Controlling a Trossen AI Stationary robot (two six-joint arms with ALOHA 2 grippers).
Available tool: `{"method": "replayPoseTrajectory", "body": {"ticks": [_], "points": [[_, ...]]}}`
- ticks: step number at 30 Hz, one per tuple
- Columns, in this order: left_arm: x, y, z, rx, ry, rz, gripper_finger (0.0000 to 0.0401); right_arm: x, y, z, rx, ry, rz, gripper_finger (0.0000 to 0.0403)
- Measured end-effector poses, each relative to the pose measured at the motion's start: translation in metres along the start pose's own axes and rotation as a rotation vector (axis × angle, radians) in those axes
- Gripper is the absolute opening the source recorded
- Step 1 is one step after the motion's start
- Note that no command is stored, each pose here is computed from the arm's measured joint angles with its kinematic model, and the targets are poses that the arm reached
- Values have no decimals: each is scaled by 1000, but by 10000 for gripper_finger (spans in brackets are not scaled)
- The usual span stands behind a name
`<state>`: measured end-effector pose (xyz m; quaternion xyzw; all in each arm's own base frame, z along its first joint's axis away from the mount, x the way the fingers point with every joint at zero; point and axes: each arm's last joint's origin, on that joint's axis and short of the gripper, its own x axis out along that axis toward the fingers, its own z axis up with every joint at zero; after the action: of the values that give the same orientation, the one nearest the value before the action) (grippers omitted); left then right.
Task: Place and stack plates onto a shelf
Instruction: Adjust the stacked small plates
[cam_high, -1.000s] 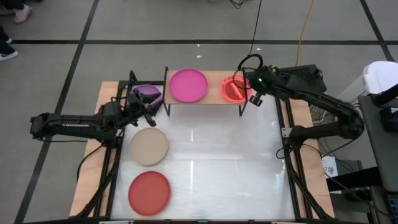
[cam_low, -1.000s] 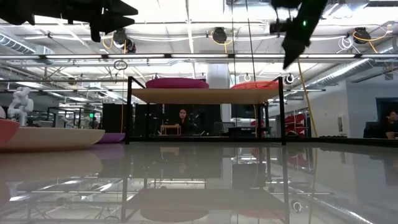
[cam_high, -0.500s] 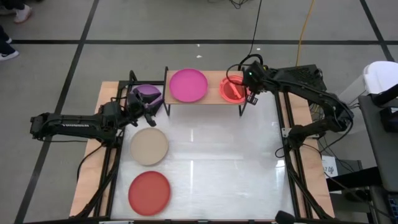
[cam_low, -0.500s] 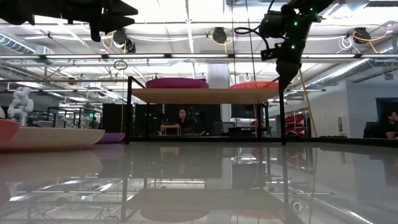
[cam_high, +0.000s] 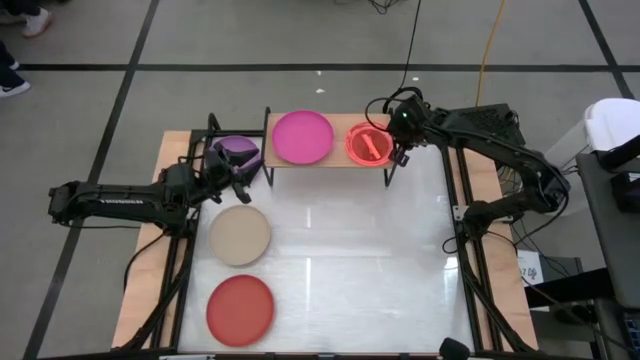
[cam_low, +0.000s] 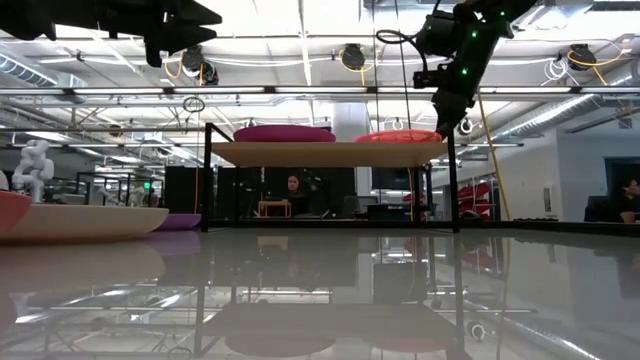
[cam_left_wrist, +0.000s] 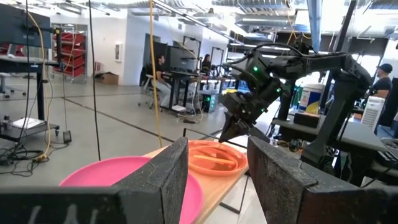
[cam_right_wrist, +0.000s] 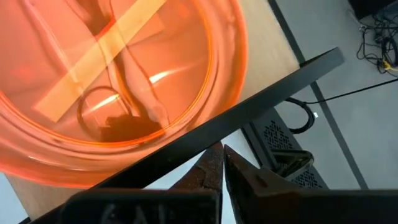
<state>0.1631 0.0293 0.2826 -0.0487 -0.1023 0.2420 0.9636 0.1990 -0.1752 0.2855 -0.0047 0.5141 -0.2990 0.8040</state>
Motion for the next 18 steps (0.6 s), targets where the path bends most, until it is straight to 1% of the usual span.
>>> {"method": "replayPoseTrajectory", "body": {"ticks": [4, 13, 18], "points": [[0, 0, 0, 0, 0, 0, 170, -3, -1, 0, 13, -20, -5, 0], [0, 0, 0, -2, 0, 0, 170, -3, -2, -2, 11, 2, 3, 0], [0, 0, 0, -2, 1, 0, 170, -2, -5, -4, 30, -7, 64, 0]]}}
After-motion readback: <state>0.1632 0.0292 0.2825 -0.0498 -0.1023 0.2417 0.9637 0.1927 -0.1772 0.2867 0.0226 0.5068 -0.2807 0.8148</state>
